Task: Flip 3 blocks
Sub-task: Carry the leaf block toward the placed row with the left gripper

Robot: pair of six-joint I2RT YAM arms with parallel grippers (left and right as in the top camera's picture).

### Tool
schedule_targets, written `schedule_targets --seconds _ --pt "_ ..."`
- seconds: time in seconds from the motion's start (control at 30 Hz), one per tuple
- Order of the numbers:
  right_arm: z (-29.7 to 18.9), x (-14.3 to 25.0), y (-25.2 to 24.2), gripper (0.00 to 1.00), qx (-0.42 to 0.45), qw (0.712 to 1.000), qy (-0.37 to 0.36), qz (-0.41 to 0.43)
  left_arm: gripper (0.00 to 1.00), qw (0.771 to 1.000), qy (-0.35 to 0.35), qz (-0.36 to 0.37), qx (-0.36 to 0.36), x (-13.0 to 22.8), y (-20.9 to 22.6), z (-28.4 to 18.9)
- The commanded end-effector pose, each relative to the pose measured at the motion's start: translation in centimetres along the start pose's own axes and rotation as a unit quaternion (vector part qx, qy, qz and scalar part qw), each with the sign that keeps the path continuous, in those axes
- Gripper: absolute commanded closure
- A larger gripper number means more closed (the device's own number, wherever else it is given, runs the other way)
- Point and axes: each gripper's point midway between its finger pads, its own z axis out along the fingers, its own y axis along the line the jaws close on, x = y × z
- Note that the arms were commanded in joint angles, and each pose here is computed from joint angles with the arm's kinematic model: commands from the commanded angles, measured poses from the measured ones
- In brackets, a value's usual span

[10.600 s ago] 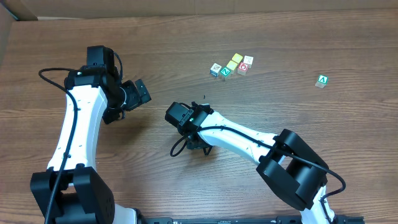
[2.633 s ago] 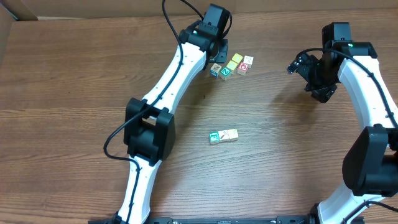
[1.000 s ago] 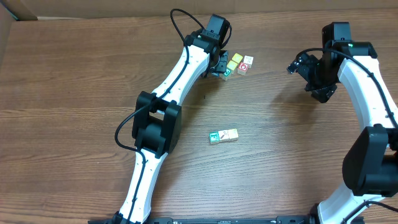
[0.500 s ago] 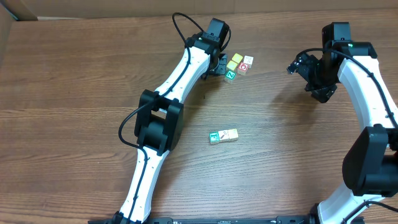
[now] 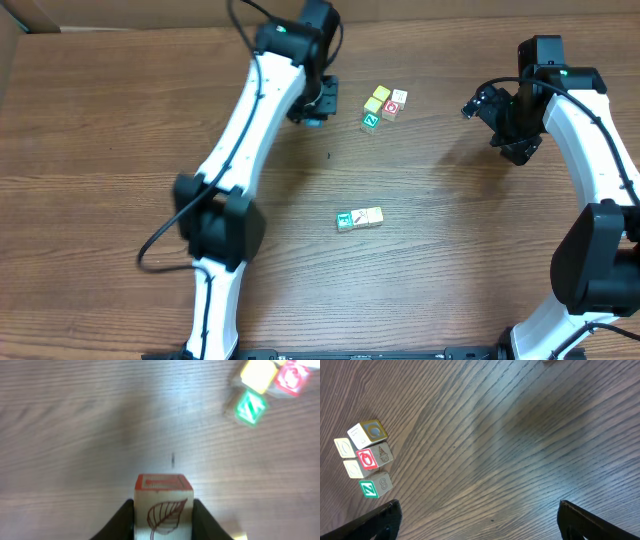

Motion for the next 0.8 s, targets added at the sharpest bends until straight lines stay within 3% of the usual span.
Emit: schedule_targets --seconds 0.0,0.07,0.6,0.77 --pt "-0.8 -0.4 0.3 0.0 -0.007 1.0 -0.013 -0.004 0.76 0.999 0.036 -0.007 0.015 3.1 -0.2 -3.2" --pt "-0.8 -0.4 0.3 0.0 -0.007 1.0 -0.013 -0.004 0.83 0.997 0.08 -0.003 0.005 5.2 0.1 -3.0" --pt "-0.8 -0.4 0.3 0.0 -0.007 1.0 -0.013 -0.004 0.78 0.975 0.22 -0.008 -0.033 13.2 1.4 0.7" --pt "-0.8 -0.4 0.3 0.0 -0.007 1.0 -0.013 -0.004 0.75 0.967 0.249 -0.006 -0.047 15.8 1.1 4.8"
